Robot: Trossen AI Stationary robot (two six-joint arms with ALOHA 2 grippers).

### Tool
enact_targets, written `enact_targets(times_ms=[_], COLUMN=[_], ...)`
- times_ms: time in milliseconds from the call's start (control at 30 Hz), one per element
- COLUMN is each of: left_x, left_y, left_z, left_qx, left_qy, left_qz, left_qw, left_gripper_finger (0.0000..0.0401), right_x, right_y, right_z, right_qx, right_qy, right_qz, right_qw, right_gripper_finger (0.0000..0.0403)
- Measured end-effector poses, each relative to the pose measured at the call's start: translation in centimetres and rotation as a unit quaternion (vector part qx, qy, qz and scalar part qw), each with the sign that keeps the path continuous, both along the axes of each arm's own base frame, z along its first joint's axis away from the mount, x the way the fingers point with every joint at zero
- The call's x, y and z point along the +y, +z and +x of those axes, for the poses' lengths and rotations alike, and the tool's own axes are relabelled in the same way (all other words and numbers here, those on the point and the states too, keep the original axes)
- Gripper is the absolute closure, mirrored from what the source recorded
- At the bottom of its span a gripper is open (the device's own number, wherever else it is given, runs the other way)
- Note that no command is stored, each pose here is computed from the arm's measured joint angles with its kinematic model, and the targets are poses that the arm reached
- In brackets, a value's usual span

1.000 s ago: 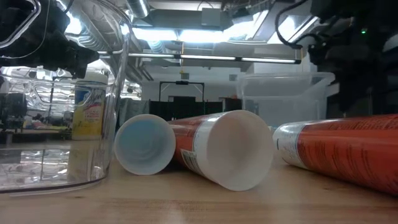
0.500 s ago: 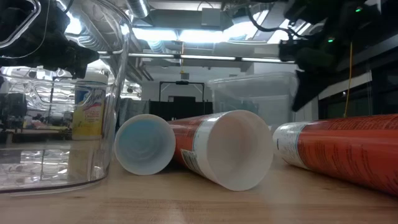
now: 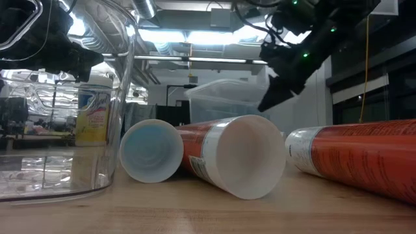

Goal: Pick & place silicon tubes, Sealant and Lysol wipes
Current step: Move the white bin to the top center of the table

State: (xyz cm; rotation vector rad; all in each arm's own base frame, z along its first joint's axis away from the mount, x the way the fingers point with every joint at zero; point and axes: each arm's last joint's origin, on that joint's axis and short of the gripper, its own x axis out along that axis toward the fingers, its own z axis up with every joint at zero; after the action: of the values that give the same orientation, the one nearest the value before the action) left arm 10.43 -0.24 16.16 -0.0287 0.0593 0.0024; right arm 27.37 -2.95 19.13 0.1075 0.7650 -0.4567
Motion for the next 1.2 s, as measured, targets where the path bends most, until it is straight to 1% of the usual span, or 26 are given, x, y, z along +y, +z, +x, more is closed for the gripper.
enact_targets(times_ms=[233,467,700,867,967,1133,1200], left_x=[0.0,0.0,0.0,0.0,0.0,0.0,0.0], left_y=[0.0,0.0,0.0,0.0,0.0,0.0,0.0], left_z=[0.0,0.0,0.0,0.0,0.0,0.0,0.0], left_qx=[0.0,0.0,0.0,0.0,0.0,0.0,0.0], left_qy=[0.0,0.0,0.0,0.0,0.0,0.0,0.0], left_qz=[0.0,0.0,0.0,0.0,0.0,0.0,0.0], left_qw=[1.0,1.0,1.0,1.0,1.0,1.0,1.0], left_gripper_finger=[0.0389,0.0393,0.0388,0.0391,0.0393,0.0389,0.0389], right_x=[-1.3,-2.5,-3.8,-4.0,-3.9,-3.9,-3.9], right_y=[-0.3,-0.1,1.5,2.3,2.2,1.7,1.5], right_z=[1.6,2.4,3.1,3.4,3.4,3.5,3.6], right_qx=[-0.043,-0.082,-0.088,-0.076,-0.071,-0.066,-0.065], right_qy=[0.002,-0.003,-0.043,-0.039,-0.036,-0.036,-0.032], right_qz=[-0.047,-0.076,-0.098,-0.103,-0.096,-0.084,-0.073], right_qw=[0.998,0.994,0.99,0.991,0.992,0.994,0.995], right_gripper_finger=[0.0394,0.0399,0.0396,0.0397,0.0393,0.0399,0.0398])
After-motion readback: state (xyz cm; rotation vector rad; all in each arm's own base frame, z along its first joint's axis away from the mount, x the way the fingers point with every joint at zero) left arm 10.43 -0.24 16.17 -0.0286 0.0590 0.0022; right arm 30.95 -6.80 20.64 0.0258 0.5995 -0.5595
